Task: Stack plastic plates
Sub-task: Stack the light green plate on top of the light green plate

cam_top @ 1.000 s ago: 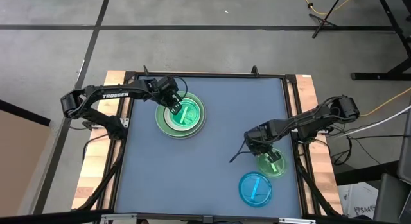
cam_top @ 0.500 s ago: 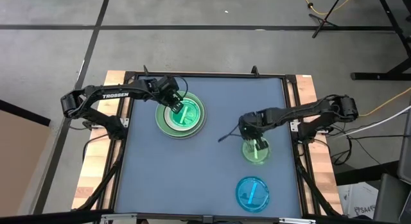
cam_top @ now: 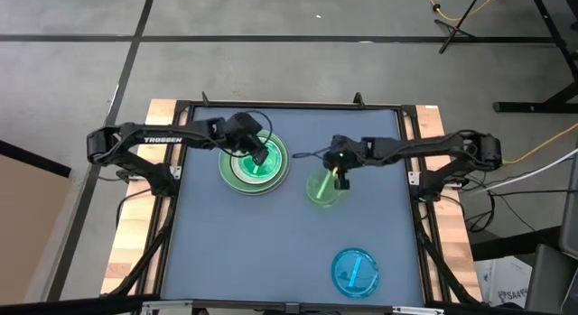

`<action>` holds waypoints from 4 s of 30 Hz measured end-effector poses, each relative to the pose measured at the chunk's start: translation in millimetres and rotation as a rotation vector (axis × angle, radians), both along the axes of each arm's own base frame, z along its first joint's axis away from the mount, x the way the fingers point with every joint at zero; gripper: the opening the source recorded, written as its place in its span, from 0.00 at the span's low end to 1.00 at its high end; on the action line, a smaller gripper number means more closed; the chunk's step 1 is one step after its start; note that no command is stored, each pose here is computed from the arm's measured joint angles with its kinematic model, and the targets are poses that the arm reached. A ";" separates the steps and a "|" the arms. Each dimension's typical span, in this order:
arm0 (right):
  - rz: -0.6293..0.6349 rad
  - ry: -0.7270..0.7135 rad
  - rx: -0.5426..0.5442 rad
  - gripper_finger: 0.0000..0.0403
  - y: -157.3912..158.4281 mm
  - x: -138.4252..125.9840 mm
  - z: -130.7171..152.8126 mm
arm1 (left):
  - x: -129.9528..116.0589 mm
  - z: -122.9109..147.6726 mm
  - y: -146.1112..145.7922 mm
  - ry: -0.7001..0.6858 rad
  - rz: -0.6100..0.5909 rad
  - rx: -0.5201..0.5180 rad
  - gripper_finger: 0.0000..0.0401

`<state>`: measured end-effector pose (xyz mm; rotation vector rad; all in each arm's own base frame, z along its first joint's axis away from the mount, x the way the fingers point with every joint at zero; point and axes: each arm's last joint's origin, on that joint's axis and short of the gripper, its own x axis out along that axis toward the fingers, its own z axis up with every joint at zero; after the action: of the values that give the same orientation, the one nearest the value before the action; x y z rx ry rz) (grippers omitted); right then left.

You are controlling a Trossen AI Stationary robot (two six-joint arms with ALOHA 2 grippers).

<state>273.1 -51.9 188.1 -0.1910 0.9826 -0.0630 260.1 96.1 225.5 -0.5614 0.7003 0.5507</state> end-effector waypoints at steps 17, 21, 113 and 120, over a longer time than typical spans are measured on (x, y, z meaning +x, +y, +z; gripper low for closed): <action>-0.261 -0.179 0.024 0.00 -7.1 9.7 9.5 | 26.2 14.6 -66.5 -0.176 0.015 0.154 0.24; -0.268 -0.186 0.025 0.00 -7.3 10.0 10.0 | 27.4 16.1 -78.4 -0.188 0.021 0.194 0.24; -0.236 -0.282 0.053 0.06 -7.1 16.6 16.5 | 76.1 -65.6 -76.6 -0.098 0.055 0.242 0.01; -0.236 -0.284 0.053 0.21 -7.1 16.7 16.7 | 76.0 -65.7 -76.6 -0.098 0.055 0.242 0.02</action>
<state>289.8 -59.1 204.8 -0.0153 0.7187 -0.2726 336.1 19.5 159.9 -0.3789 0.5178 0.6450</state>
